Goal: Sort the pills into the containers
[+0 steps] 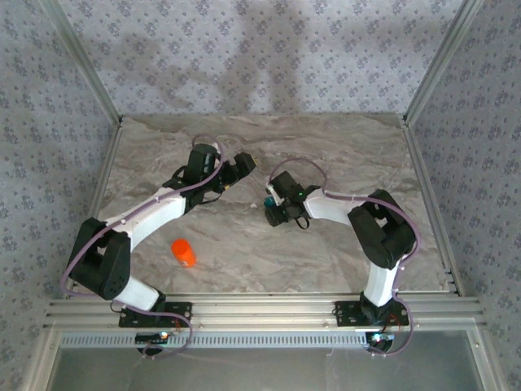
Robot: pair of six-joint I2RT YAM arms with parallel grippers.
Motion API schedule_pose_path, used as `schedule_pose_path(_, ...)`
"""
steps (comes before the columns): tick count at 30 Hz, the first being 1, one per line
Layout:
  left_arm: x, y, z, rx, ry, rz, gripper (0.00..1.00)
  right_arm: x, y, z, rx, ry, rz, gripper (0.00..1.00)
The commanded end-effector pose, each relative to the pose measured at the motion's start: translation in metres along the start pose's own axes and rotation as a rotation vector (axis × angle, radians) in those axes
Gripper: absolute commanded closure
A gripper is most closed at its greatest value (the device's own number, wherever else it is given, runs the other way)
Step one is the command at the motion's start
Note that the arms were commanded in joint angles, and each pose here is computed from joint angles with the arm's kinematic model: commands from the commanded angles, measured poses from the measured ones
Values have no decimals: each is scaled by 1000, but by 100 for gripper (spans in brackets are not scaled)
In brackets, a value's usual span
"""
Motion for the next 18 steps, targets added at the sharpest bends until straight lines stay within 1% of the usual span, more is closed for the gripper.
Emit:
schedule_pose_path(1,-2,3,-19,49,-39,8,2,28,8,-15,94,-45,132,39)
schedule_pose_path(12,3,1,-23,37,-79,30,2,33,15,-55,131,-196,135,40)
schedule_pose_path(15,4,1,-24,31,-98,36,2,32,17,-62,110,-224,125,40)
schedule_pose_path(18,4,-1,-23,10,-125,51,2,32,28,-63,84,-238,107,41)
Point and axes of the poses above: each hand's point on the last joint's axis, 136 mm out from that joint toward the fingers, its own y axis back along the fingers, its own z axis along the line the jaws close on, x = y × z, the point moved 7 cm from there along y, back along the fingers, and after that the axes turned 15 degrees about y, right-handed, at the moved point
